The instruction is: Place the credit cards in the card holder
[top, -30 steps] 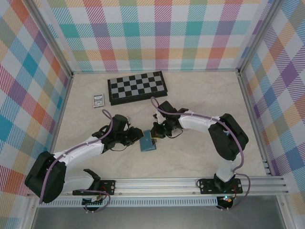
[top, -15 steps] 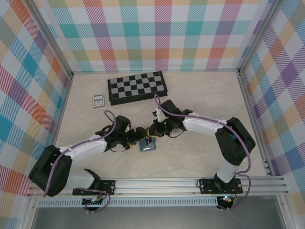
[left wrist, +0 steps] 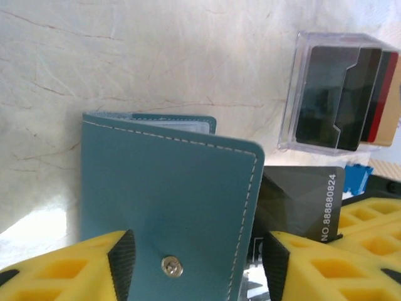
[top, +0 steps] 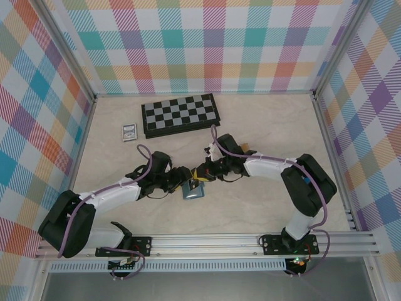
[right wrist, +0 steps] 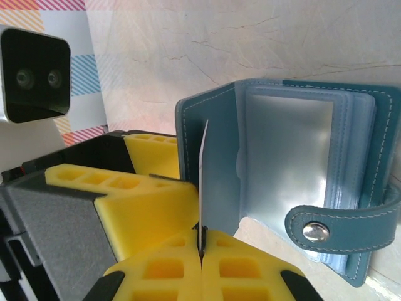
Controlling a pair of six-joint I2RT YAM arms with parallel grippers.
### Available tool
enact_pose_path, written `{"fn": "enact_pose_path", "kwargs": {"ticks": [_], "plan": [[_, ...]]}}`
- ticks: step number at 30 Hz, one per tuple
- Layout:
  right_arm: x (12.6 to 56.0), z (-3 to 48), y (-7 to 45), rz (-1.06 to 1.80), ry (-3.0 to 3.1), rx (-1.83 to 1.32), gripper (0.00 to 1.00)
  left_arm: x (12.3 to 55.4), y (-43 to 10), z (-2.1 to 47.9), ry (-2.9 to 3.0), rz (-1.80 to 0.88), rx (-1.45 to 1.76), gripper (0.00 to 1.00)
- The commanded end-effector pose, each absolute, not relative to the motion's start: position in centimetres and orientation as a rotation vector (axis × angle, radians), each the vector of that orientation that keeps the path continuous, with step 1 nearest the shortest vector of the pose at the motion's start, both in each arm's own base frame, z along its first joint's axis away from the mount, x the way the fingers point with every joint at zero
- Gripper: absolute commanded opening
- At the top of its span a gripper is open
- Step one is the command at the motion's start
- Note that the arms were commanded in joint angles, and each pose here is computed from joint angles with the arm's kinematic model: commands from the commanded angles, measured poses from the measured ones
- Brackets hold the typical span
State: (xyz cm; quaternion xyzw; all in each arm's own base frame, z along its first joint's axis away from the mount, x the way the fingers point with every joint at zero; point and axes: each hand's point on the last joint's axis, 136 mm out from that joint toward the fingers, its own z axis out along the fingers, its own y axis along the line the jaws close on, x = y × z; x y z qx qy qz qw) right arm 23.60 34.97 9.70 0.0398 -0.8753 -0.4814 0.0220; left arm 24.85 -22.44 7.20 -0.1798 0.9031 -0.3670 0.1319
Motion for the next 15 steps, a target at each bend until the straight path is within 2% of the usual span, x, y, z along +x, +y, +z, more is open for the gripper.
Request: {"fn": "enact_pose_path", "kwargs": {"ticks": [1, 8, 13, 15], "plan": [[23.73, 11.74, 35.87, -1.629, -2.620, 0.179, 0.05, 24.54, -21.86, 6.56, 2.632, -1.049, -0.545, 0.42], [23.58, 11.82, 36.11, -1.633, -2.589, 0.186, 0.05, 24.35, -21.77, 6.42, 2.647, -1.039, -0.537, 0.21], [23.53, 11.51, 36.12, -1.622, -2.582, 0.183, 0.05, 24.45, -21.53, 6.43, 2.643, -1.027, -0.545, 0.01], [23.49, 11.38, 36.09, -1.613, -2.584, 0.183, 0.05, 24.49, -21.49, 6.49, 2.643, -1.024, -0.546, 0.00]]}}
